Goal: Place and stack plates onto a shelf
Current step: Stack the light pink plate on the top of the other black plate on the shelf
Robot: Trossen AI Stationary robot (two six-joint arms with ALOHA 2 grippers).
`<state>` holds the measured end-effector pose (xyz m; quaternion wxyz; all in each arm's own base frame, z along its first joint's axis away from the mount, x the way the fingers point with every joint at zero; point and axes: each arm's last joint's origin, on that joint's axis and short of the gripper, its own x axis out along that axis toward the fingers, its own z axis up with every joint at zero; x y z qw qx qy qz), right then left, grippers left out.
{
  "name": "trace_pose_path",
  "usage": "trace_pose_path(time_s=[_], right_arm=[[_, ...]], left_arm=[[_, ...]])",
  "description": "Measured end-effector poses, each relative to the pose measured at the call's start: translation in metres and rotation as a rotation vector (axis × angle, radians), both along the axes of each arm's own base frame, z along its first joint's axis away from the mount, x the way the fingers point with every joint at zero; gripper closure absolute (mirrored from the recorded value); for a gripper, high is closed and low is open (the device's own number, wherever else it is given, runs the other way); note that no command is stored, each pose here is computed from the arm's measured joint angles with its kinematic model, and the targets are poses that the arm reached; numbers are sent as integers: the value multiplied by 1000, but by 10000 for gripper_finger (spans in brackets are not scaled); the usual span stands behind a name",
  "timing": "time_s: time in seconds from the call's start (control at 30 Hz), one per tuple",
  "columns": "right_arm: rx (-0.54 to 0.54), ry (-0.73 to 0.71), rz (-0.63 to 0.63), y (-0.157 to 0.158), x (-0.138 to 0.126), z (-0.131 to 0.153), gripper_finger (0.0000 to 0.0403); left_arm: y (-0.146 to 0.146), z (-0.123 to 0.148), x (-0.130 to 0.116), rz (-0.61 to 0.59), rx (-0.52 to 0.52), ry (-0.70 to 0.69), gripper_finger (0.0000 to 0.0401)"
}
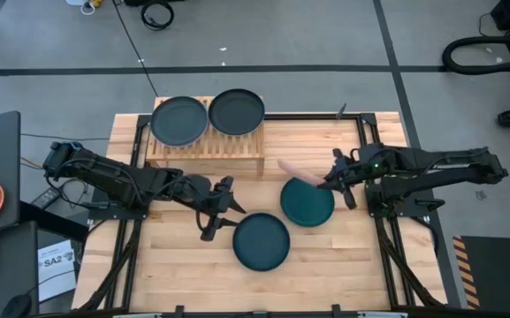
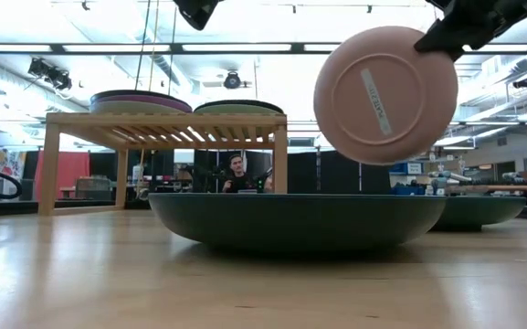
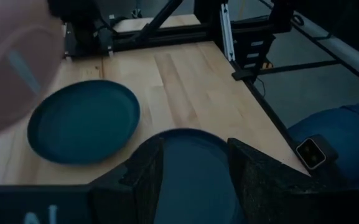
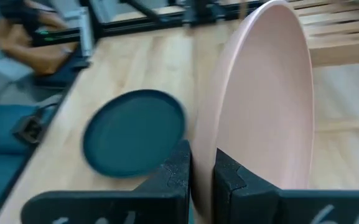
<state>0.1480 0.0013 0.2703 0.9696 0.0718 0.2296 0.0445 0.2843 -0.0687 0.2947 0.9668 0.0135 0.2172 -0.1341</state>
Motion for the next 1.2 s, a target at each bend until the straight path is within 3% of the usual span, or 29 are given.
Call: trace_pose_path(time_s=[0.3,0.63,0.77,0.97,1.2], right_arm=[[-97,22,-143,-5,1,25,371],[-278,84,-74,-7,36,48,371],[-342,104,-47,-9,54,59,371],[-434,139,-15,-18,81,73,371],[-507,166,-9,-32,110,83,370]], left_arm=[[1,-4,-2,2,11,46,218],[1,-6,-3,2,17,70,218],[2,-13,-7,2,36,149,218],[5,-14,-23,1,61,251,218],[14,-20,-42,-9,95,225,218]])
